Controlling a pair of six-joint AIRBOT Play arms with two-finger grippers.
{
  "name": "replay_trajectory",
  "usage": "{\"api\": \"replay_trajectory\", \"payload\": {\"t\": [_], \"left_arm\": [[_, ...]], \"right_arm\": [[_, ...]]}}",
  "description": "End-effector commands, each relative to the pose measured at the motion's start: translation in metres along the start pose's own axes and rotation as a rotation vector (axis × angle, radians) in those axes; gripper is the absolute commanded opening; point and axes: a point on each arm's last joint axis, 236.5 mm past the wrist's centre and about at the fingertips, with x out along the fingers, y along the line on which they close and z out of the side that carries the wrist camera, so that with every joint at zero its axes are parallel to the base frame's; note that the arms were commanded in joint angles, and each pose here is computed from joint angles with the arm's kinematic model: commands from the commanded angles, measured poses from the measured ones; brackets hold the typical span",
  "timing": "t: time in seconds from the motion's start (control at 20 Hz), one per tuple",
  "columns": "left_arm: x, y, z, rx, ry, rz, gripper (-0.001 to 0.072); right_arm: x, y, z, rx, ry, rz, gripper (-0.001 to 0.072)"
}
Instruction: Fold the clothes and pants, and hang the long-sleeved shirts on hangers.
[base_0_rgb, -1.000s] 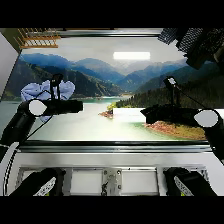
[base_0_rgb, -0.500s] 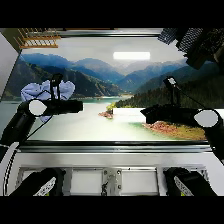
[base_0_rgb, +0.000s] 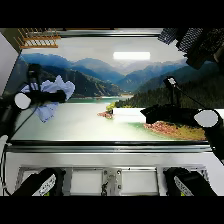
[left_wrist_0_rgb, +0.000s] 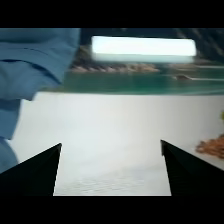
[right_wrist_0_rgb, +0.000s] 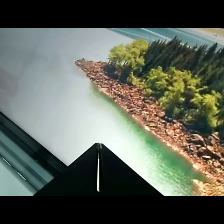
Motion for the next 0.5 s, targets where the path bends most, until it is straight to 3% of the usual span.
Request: {"api": "replay_trajectory", "payload": {"t": [0.0,0.15,0.45], "left_arm": [[0.003,0.107,0.01,-0.142,0.016,0.208,0.0708],[0.037,0.153,-0.014,-0.274,0.121,0.255,0.0708],[0.111,0.177,-0.041,-0.304,0.217,0.258,0.0708]], "right_arm": [[0.0,0.0,0.0,0.001,0.001,0.001,0.0016],[0.0,0.0,0.0,0.001,0.001,0.001,0.0016],[0.0,0.0,0.0,0.001,0.001,0.001,0.0016]]}}
